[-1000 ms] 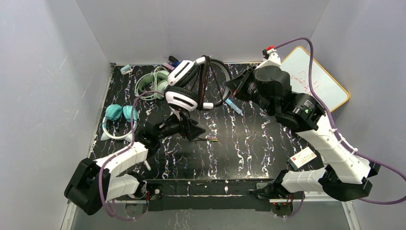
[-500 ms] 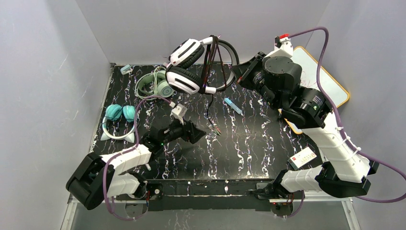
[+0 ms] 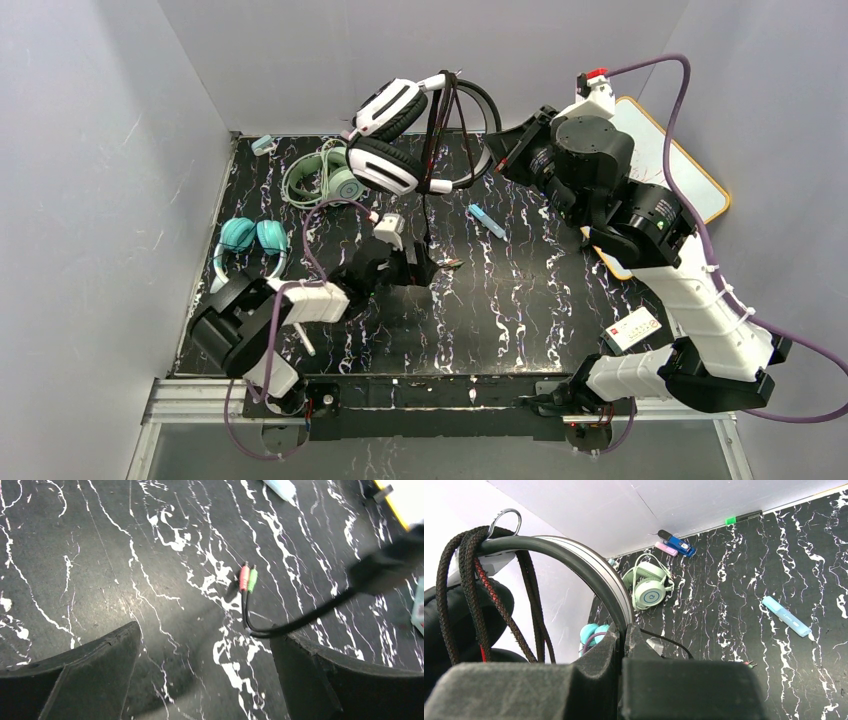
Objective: Wrap the headphones
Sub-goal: Wrap the headphones cable around the headphones.
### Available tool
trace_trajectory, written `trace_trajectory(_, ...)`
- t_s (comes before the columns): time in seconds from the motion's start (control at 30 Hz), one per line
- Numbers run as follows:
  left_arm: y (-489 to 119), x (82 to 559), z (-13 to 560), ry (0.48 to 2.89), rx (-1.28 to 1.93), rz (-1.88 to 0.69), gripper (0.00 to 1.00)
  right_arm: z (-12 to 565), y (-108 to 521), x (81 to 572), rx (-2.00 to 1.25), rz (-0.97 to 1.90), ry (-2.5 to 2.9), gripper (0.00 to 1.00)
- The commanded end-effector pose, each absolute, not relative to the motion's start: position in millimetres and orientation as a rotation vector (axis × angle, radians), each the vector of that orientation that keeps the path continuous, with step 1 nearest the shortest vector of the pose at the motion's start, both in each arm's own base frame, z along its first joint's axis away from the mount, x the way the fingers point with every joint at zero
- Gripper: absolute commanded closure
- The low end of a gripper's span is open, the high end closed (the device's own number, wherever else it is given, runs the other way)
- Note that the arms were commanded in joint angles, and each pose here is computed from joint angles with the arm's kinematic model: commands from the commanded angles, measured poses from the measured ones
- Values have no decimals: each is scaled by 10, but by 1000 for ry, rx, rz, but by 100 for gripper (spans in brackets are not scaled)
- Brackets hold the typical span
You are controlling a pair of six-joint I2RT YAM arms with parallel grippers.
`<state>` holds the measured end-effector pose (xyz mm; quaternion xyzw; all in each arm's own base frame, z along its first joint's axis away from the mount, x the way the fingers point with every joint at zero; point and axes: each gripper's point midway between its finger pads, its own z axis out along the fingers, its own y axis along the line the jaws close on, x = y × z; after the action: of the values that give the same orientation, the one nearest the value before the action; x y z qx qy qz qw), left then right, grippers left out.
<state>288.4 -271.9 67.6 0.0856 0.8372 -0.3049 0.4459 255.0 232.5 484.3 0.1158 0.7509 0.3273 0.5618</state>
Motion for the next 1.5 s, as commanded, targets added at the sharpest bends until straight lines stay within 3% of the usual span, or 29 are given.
trace_trajectory(0.0,-2785,3196,718,2016,36,-698,2,5615,2151,2478,398,965,1528,99)
trace_trajectory(0.13,-2996,3404,769,1937,28,-758,4,5615,2118,2464,403,966,1520,99)
trace_trajectory(0.2,-3132,3481,822,1891,43,-808,22,5609,2100,2463,410,964,1516,99)
trace_trajectory(0.27,-3224,3545,828,1863,79,-823,56,5599,2089,2464,413,960,1515,99)
trace_trajectory(0.3,-3250,3577,819,1859,88,-816,65,5603,2078,2463,414,957,1513,99)
trace_trajectory(0.37,-3260,3643,823,1849,85,-795,74,5594,2066,2467,415,947,1515,99)
trace_trajectory(0.47,-3300,3674,845,1835,135,-781,100,5607,2017,2480,427,925,1504,99)
trace_trajectory(0.83,-3274,3092,609,2029,254,-910,100,5728,1690,2745,498,630,1412,99)
trace_trajectory(1.47,-2893,1825,729,2285,616,-859,100,5741,1516,3381,439,67,1287,99)
